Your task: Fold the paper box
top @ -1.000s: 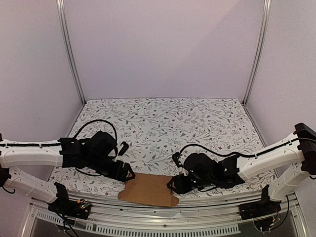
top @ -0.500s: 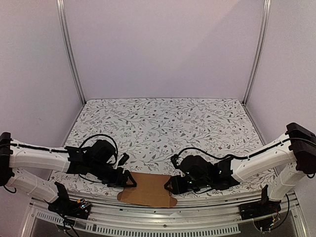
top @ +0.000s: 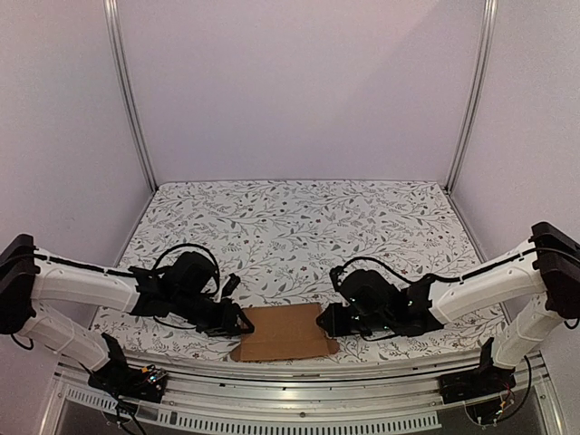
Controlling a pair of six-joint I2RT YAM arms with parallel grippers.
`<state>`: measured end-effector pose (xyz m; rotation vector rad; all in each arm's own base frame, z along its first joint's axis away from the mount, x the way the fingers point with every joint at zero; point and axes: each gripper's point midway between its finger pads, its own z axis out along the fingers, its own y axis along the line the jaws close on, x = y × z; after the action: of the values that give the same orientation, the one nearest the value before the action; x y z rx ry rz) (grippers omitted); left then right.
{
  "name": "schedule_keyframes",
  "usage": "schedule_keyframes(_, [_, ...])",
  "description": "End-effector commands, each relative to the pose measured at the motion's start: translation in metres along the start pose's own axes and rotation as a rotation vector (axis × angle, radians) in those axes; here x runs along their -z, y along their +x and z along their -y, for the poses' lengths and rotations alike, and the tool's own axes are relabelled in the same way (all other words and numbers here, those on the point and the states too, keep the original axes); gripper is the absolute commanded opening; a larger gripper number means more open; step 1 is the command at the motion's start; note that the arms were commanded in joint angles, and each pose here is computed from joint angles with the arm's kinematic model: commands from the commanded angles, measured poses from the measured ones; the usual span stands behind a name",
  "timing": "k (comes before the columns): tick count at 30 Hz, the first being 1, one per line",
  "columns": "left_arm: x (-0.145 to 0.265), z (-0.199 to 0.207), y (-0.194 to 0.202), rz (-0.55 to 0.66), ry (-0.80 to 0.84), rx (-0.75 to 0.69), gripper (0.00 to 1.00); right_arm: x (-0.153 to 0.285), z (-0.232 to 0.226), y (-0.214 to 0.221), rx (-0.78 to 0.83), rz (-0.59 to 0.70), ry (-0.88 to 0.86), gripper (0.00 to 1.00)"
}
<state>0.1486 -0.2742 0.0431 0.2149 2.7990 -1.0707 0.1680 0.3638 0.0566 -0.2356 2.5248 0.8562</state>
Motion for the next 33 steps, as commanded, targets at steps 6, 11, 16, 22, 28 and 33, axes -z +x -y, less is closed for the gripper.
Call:
schedule_keyframes(6, [-0.008,0.011,-0.043,0.112,0.073,0.003,0.44,-0.002,0.033,-0.014,-0.003,0.02,0.078,0.0])
schedule_keyframes(11, [0.002,0.016,-0.059,0.151,0.071,-0.012,0.6,-0.007,0.045,-0.012,-0.005,0.016,0.104,0.0])
schedule_keyframes(16, [0.01,0.017,-0.059,0.15,0.067,-0.009,0.69,-0.009,0.055,-0.013,-0.013,0.029,0.132,0.0])
schedule_keyframes(22, [0.01,0.015,-0.044,0.114,0.112,0.055,0.76,-0.011,0.061,-0.013,-0.016,0.039,0.16,0.0])
schedule_keyframes(28, [0.013,0.009,-0.032,0.108,0.137,0.114,0.79,-0.014,0.067,-0.01,-0.027,0.038,0.177,0.0])
schedule_keyframes(33, [0.012,0.004,-0.027,0.106,0.131,0.129,0.81,-0.014,0.067,-0.01,-0.031,0.039,0.177,0.0])
